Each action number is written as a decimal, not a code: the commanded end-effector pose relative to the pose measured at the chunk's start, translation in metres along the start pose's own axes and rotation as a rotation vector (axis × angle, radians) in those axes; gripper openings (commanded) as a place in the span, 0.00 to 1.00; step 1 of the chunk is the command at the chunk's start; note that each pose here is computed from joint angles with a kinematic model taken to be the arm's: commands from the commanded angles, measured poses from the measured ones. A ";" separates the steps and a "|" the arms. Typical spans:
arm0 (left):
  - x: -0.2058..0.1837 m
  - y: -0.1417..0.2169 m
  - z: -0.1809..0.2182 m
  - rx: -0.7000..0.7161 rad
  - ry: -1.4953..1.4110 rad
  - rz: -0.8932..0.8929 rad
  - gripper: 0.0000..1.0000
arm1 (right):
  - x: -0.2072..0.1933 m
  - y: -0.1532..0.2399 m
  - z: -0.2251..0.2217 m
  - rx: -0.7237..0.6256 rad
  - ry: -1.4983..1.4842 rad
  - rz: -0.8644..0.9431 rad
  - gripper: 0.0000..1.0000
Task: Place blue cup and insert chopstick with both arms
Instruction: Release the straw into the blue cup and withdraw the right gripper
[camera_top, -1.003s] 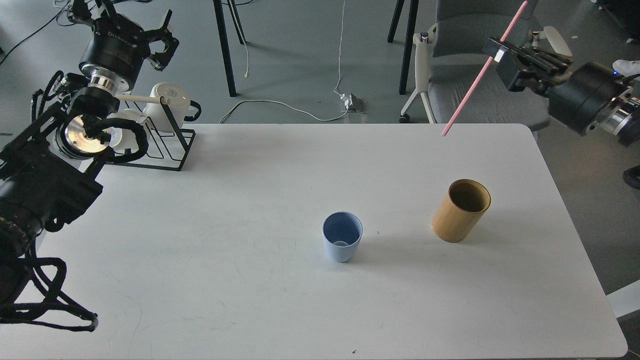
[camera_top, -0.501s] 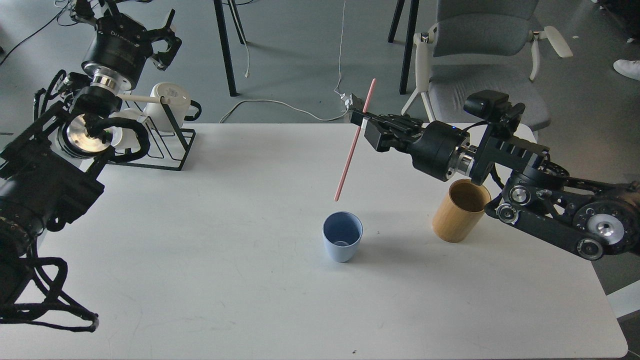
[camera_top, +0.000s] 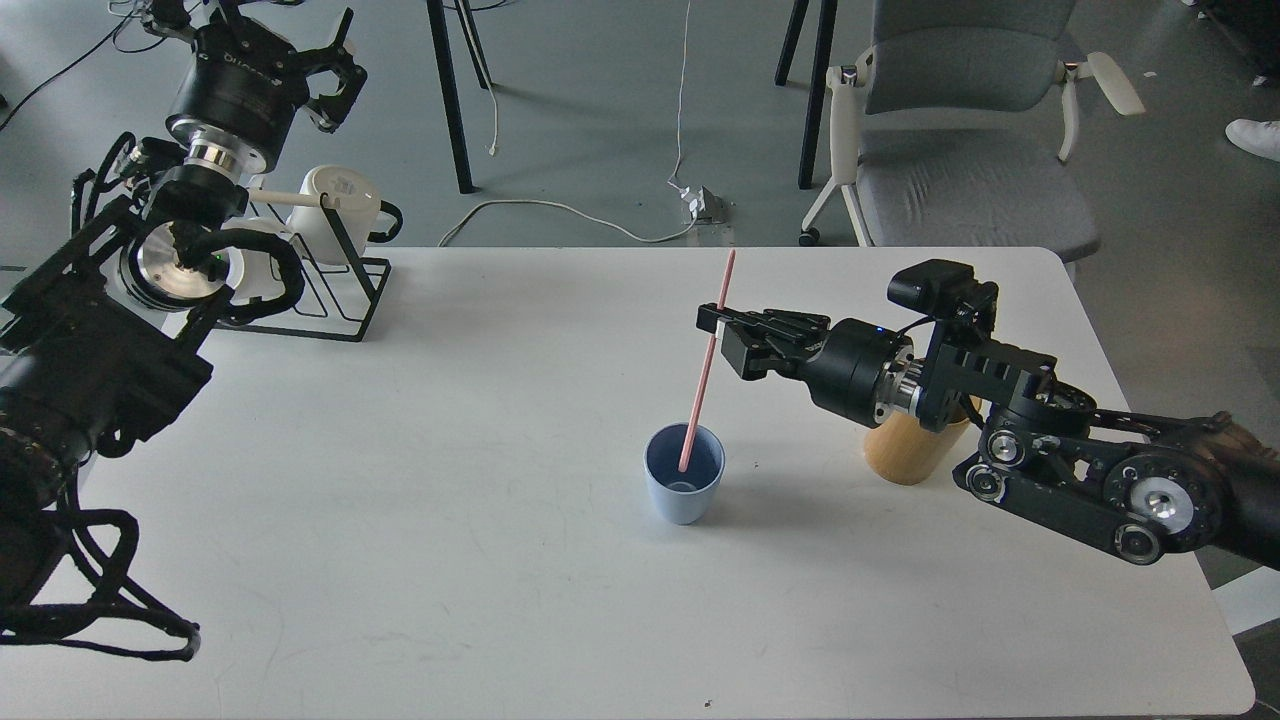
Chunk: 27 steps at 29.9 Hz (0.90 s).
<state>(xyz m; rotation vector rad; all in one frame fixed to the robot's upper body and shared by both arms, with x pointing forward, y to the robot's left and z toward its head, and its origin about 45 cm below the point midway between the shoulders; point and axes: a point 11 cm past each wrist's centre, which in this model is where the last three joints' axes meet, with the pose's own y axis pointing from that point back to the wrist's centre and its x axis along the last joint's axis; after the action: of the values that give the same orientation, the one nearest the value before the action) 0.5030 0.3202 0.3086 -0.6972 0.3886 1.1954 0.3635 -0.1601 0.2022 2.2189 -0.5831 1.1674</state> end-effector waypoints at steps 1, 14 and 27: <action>0.002 0.001 0.000 0.001 -0.002 0.004 1.00 | -0.005 -0.008 -0.009 0.024 -0.010 -0.004 0.14; 0.002 0.002 -0.001 0.004 0.000 0.005 0.99 | -0.003 -0.005 -0.007 0.020 -0.004 0.011 0.56; 0.001 0.001 -0.004 0.004 0.005 0.003 1.00 | 0.150 0.018 0.020 0.019 -0.467 0.461 1.00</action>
<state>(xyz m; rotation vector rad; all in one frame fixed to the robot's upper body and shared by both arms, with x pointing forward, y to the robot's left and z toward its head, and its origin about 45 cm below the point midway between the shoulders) 0.5023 0.3205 0.3059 -0.6951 0.3931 1.1983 0.4279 -0.1862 0.3104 2.3589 -1.1777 1.0581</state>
